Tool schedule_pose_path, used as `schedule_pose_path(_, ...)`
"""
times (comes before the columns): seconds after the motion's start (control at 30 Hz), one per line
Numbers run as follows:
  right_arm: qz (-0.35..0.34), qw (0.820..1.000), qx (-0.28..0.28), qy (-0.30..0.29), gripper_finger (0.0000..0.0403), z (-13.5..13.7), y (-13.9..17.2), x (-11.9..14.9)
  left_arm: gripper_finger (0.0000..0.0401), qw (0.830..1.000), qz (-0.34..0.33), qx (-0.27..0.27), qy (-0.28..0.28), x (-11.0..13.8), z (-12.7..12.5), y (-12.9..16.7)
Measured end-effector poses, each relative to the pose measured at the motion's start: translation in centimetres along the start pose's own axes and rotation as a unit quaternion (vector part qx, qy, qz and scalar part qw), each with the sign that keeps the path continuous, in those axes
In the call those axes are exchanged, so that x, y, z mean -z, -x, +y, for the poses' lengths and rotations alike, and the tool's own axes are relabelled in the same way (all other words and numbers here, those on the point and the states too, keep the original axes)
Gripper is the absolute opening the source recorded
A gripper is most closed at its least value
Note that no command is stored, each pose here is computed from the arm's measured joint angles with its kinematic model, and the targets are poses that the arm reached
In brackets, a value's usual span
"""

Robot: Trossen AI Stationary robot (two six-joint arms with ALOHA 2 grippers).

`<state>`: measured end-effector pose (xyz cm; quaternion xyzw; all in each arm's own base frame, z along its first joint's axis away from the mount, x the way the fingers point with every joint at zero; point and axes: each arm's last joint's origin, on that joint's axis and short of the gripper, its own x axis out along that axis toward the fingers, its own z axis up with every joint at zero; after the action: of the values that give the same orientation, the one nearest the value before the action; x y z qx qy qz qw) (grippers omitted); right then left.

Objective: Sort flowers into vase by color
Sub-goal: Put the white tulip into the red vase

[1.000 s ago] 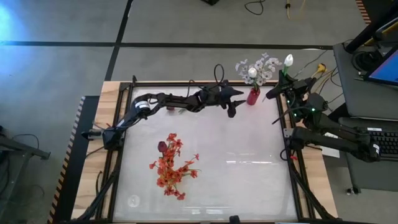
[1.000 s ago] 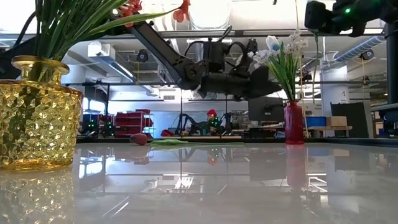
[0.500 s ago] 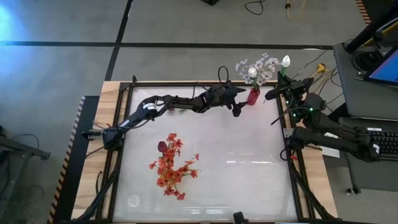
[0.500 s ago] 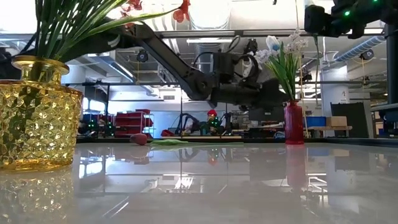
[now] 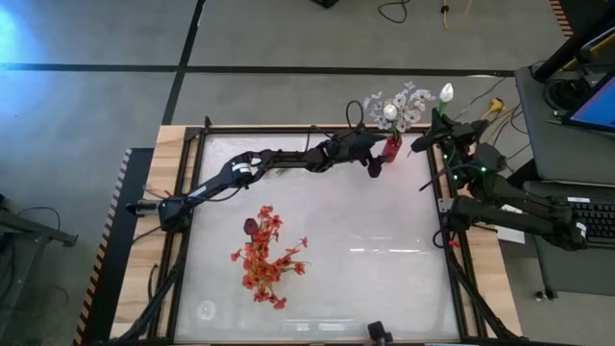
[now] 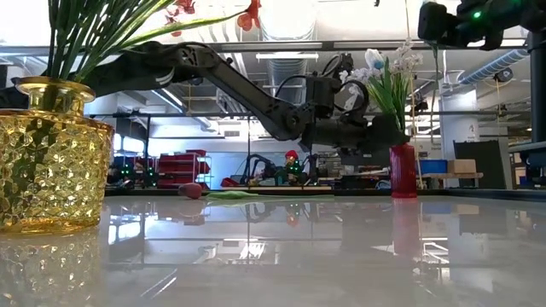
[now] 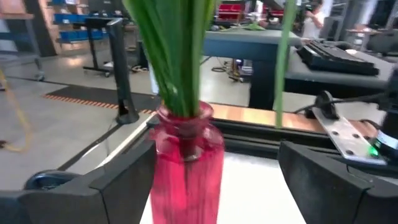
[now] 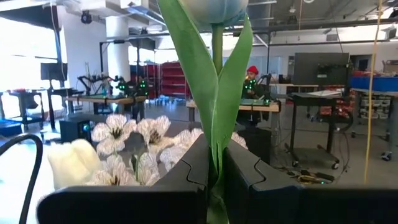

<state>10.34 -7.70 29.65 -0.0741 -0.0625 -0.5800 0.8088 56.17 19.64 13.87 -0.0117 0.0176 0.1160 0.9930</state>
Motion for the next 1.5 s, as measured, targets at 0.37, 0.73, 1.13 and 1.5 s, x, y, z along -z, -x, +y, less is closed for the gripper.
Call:
schedule_pose_path(0.37,-0.006,1.0,0.001,-0.011,0.0018,-0.1,0.0,-0.1,0.032,0.999,-0.001,-0.029,0.026,0.8,0.2,0.0)
schedule_pose_path(0.73,-0.005,1.0,0.002,-0.01,0.0018,-0.1,0.0,-0.1,0.032,0.999,-0.026,-0.027,0.038,1.4,0.3,-1.3)
schedule_pose_path(1.13,-0.01,1.0,0.003,-0.005,0.0018,-0.2,0.0,-0.7,0.032,0.997,-0.03,-0.037,0.059,1.3,0.3,-1.8)
schedule_pose_path(1.5,-0.01,1.0,0.002,-0.002,0.0018,-0.2,0.0,-0.8,0.0296,0.997,-0.029,-0.04,0.065,1.3,0.5,-1.7)
